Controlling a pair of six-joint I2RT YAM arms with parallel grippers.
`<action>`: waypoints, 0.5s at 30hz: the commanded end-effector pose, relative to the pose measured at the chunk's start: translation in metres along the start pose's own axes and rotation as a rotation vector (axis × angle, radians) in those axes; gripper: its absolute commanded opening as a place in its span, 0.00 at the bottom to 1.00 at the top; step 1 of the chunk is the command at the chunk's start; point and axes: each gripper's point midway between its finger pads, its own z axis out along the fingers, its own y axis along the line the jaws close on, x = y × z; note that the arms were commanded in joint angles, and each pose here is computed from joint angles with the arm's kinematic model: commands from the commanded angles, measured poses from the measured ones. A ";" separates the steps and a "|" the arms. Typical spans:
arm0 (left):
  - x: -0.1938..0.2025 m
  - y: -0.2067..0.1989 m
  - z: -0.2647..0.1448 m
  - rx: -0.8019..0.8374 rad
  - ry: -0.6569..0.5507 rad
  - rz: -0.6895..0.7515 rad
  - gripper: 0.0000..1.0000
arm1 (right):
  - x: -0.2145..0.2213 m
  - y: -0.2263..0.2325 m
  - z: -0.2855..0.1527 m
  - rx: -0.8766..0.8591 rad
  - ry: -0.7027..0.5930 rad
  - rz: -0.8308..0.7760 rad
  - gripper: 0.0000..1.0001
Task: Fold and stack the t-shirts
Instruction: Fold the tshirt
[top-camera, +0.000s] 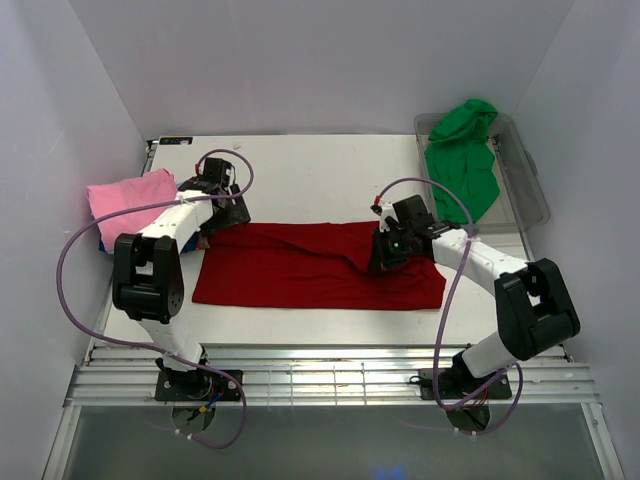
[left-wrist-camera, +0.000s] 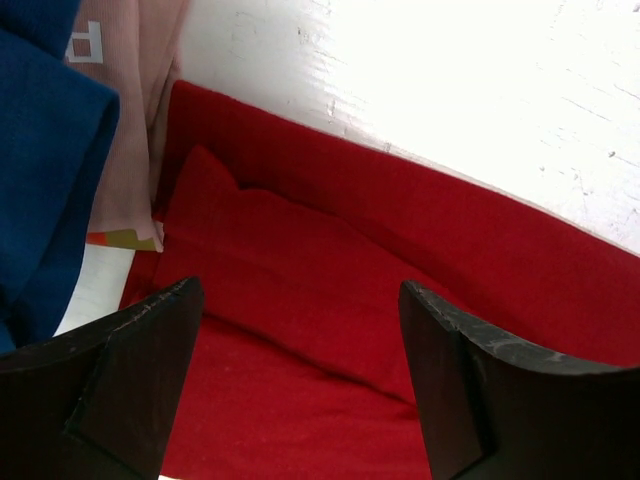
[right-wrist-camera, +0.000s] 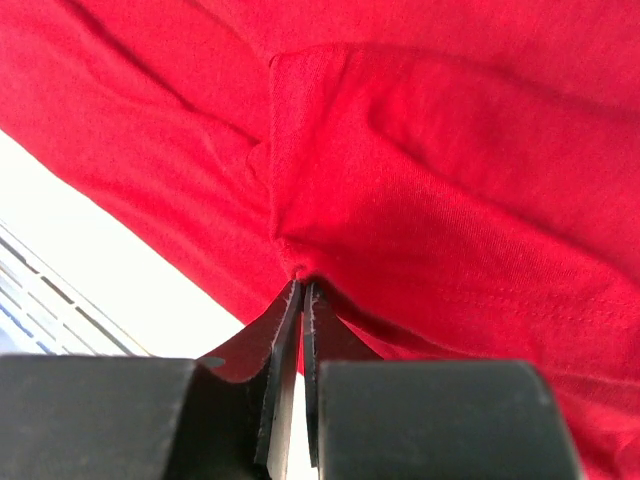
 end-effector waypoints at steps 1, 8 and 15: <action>-0.015 -0.004 -0.029 0.049 -0.077 -0.023 0.89 | 0.003 0.011 -0.009 -0.003 -0.032 0.000 0.08; -0.006 0.001 -0.036 0.057 -0.075 -0.027 0.89 | 0.029 0.021 -0.010 -0.015 -0.011 0.007 0.08; -0.005 -0.001 -0.038 0.068 -0.074 -0.034 0.89 | 0.039 0.021 -0.013 0.000 -0.011 0.004 0.33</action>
